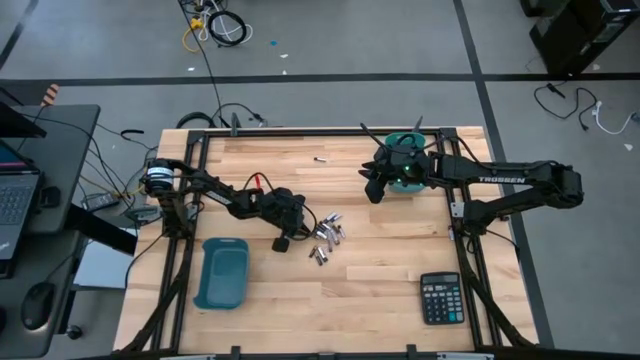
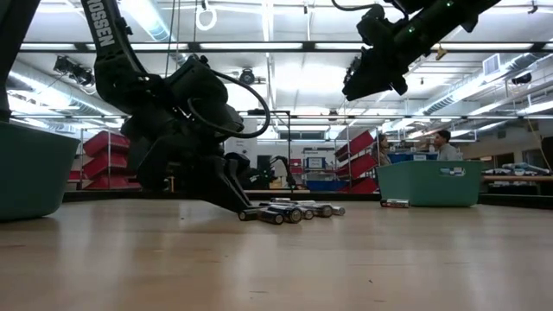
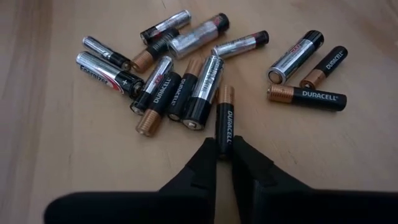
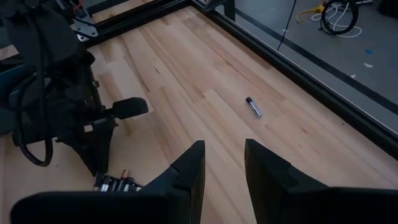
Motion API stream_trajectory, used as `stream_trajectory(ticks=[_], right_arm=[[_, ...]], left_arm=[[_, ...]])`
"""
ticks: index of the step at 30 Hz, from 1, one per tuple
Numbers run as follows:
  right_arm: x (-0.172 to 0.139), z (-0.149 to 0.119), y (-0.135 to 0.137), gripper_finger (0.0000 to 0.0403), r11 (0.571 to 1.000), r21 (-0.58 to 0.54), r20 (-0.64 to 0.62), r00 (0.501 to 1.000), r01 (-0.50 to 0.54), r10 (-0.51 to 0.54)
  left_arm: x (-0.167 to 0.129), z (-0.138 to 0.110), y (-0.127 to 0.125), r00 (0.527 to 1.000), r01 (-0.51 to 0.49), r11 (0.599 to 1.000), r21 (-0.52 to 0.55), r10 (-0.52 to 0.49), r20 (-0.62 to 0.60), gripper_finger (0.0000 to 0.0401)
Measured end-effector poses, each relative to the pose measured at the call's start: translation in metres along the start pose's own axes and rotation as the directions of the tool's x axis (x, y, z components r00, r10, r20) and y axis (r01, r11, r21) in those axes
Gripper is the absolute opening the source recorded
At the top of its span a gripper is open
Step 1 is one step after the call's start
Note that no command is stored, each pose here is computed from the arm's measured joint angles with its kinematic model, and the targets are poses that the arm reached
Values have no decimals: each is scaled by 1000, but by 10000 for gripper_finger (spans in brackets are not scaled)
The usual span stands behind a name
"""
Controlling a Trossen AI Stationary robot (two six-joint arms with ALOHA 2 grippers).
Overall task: Sort batteries
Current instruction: Put the black battery into the green bin
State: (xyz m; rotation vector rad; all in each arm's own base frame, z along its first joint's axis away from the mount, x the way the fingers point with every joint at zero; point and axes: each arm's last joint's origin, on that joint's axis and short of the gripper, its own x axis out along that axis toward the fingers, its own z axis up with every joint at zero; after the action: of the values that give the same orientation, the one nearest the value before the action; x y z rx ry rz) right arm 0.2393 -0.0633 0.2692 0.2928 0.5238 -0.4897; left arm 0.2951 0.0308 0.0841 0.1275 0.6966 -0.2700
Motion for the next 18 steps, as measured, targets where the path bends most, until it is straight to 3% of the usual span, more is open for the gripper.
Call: stream_trajectory(ticks=[18], right_arm=[[0,0,2,98,1000,-8,-1,1000,-6,6]], left_arm=[[-2,5,0,997,44,999,24,-45,69,24]])
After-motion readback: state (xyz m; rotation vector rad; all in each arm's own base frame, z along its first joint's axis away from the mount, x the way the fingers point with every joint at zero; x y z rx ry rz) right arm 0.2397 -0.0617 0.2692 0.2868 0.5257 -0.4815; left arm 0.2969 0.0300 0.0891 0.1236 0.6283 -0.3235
